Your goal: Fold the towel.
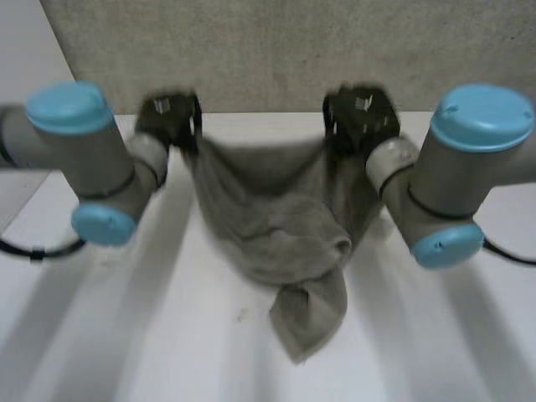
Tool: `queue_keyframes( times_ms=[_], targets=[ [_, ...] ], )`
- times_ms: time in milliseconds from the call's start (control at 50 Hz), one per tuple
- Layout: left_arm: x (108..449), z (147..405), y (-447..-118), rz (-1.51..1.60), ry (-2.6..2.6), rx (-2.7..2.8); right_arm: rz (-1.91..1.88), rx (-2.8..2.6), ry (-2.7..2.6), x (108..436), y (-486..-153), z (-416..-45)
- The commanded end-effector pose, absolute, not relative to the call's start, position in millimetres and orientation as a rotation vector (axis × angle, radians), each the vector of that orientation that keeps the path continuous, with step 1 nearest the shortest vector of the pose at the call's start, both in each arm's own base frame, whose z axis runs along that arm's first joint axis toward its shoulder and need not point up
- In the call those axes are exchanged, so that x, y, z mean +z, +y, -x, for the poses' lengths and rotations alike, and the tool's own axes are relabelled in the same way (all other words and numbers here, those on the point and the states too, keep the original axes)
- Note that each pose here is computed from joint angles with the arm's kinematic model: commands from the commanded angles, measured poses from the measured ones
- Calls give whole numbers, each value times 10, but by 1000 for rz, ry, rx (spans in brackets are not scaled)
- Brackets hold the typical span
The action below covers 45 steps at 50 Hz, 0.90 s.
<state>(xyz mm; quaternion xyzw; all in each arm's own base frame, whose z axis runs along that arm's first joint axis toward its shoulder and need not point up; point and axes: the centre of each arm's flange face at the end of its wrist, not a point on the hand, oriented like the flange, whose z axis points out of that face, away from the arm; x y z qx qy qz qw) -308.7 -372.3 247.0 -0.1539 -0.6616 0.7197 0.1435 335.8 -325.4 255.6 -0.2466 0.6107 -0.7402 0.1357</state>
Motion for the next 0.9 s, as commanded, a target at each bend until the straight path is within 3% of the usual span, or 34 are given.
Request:
queue_keyframes(
  times_ms=[20, 60, 120, 220, 280, 320, 360, 440, 540, 900],
  targets=[
    [3697, 3001, -3605, 240, -1479, 2405, 530, -2536, 1269, 3443, -3273, -3305],
    [3828, 2999, -3393, 249, -1454, 2410, 525, -2551, 1245, 3506, -3217, -3282],
    [3720, 3013, -3270, 282, -1512, 2370, 558, -2520, 1290, 3498, -3114, -3237],
    [3029, 2879, -2728, 433, -1846, 2140, 703, -2344, 1523, 3315, -2902, -3158],
    [2807, 2812, -2601, 489, -1945, 2081, 901, -2101, 1761, 3015, -2707, -3116],
    [2374, 2722, -2379, 636, -2122, 1964, 1088, -1826, 1991, 2668, -2518, -3040],
    [2190, 2689, -2287, 708, -2182, 1919, 1160, -1704, 2085, 2483, -2460, -2985],
    [1646, 2652, -2125, 880, -2337, 1757, 1193, -1578, 2186, 2176, -2462, -2891],
    [1305, 2675, -2113, 930, -2406, 1649, 1146, -1576, 2219, 1726, -2547, -2821],
    [1255, 2597, -2215, 872, -2405, 1716, 1018, -1549, 2302, 1499, -2572, -2598]
  ],
)
